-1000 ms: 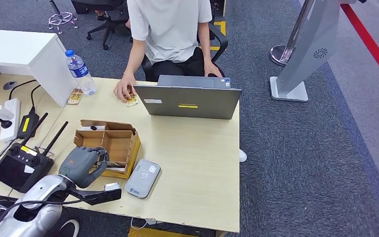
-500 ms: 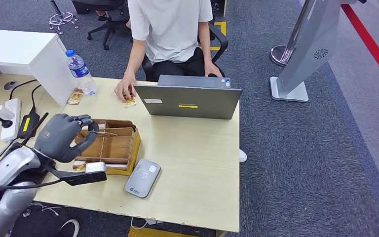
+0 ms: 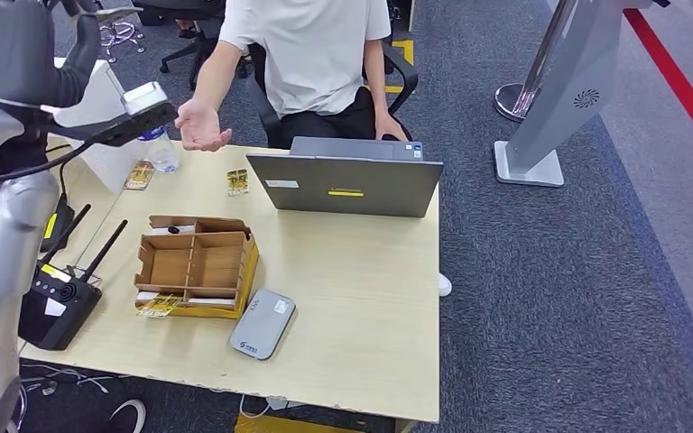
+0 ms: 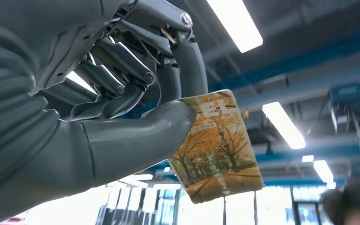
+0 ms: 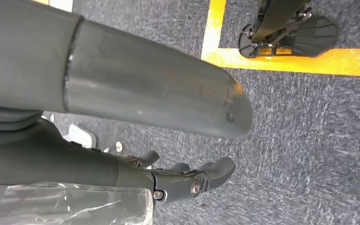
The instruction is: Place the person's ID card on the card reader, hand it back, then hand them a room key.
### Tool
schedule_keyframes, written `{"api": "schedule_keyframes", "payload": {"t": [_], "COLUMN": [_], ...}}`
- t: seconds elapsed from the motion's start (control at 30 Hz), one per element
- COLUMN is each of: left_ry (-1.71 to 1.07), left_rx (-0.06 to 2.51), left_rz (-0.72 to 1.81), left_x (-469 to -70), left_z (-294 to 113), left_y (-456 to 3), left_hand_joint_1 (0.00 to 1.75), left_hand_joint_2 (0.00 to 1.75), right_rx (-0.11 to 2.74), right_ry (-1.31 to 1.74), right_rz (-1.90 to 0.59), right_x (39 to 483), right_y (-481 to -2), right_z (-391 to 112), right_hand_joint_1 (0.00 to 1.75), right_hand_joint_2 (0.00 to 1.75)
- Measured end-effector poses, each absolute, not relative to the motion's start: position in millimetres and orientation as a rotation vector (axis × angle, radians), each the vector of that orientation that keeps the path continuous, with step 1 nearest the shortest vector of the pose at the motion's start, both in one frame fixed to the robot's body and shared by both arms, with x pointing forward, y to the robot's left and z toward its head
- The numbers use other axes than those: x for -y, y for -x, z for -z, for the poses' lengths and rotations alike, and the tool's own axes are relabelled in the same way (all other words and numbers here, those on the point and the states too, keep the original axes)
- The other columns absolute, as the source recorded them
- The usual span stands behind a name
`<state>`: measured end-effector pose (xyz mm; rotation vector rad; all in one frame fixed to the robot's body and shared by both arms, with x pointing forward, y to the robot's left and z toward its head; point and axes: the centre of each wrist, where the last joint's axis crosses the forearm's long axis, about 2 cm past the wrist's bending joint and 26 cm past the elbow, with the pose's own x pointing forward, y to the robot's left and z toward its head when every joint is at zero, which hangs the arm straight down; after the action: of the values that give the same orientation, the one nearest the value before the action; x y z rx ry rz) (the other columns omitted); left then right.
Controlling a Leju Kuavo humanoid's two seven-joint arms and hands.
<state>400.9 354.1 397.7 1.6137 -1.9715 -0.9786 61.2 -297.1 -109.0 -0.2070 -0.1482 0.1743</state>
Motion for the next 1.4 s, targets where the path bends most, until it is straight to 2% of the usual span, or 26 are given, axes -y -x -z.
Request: {"api": "schedule_keyframes", "payload": {"t": [0.17,0.47,0.6,1.2,1.4], "left_ry": [-1.591,-1.533,-1.504,-1.397,-1.368], "left_rx": [1.952,1.932,1.934,1.938,1.952], "left_rz": [0.918,0.906,0.903,0.894,0.896], "left_x": [-337.9,-323.7,-320.8,-324.9,-339.2], "left_z": [-418.6,-425.7,-429.4,-420.2,-410.2], "left_y": [-433.1,-450.2,-452.8,-454.8,-446.7], "left_hand_joint_1": [1.75,1.75,0.0,0.0,0.0], "left_hand_joint_2": [1.75,1.75,1.75,1.75,1.75], "right_rx": [0.149,0.149,0.149,0.142,0.138], "right_ry": [0.201,0.198,0.198,0.195,0.196], "right_rz": [-0.19,-0.203,-0.208,-0.199,-0.18], "right_x": [296.0,295.4,295.0,294.9,295.2], "right_y": [-61.9,-61.9,-61.6,-60.3,-57.9], "right_z": [108.9,108.9,109.0,109.2,109.5], "right_hand_joint_1": [0.0,0.0,0.0,0.0,0.0], "right_hand_joint_2": [0.0,0.0,0.0,0.0,0.0]}}
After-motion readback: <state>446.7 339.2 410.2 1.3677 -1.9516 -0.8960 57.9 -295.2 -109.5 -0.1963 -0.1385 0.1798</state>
